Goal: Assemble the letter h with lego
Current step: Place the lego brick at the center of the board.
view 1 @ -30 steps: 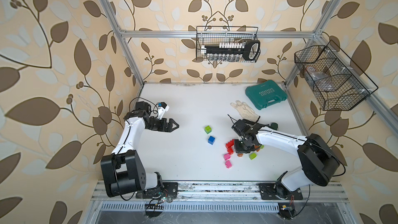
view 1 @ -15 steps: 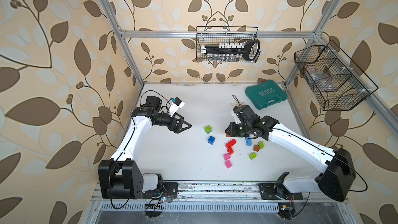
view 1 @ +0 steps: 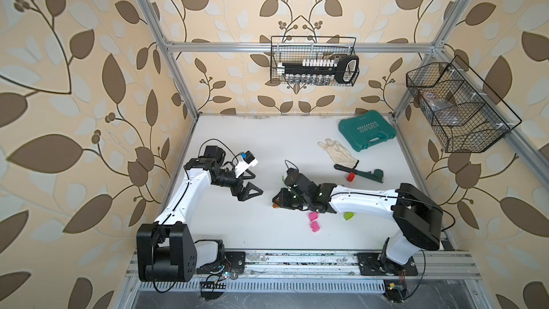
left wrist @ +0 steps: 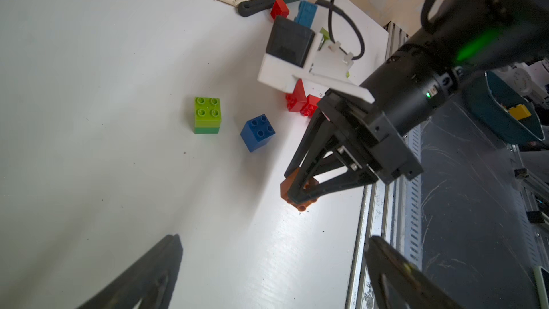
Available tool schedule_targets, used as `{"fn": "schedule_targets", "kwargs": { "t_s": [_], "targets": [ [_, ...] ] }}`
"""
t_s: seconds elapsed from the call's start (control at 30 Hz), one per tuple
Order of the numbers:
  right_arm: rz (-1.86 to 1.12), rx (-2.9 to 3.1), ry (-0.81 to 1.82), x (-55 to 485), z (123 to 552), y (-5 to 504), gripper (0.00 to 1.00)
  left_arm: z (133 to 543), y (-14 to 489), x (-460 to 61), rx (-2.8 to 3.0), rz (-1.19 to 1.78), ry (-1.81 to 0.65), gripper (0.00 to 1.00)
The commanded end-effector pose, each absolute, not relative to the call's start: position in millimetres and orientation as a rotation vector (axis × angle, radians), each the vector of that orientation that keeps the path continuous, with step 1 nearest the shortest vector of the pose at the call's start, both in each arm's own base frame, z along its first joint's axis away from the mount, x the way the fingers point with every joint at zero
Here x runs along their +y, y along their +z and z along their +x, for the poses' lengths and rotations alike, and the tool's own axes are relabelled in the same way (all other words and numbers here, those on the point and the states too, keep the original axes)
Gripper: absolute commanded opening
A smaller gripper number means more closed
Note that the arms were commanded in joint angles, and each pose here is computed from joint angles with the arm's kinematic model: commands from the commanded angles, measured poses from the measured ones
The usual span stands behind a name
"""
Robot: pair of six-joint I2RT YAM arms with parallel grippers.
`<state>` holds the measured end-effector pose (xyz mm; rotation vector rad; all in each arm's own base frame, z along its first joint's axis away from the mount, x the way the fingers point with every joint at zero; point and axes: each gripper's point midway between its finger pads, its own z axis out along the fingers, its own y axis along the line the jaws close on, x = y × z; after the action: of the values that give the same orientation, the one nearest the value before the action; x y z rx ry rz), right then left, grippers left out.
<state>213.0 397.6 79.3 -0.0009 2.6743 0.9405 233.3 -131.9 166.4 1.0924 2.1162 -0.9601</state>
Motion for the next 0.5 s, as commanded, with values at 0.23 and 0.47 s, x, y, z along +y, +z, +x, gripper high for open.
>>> {"fn": "schedule_targets", "kwargs": {
  "t_s": [0.23, 0.47],
  "targets": [
    [-0.098, 2.695, 1.046, 442, 217, 38, 0.20, 245, 122, -86, 2.285, 1.033, -0.709, 0.99],
    [-0.042, 2.751, 0.981, 421, 218, 6, 0.25, 242, 103, -69, 2.309, 1.037, -0.622, 0.99]
  ]
}}
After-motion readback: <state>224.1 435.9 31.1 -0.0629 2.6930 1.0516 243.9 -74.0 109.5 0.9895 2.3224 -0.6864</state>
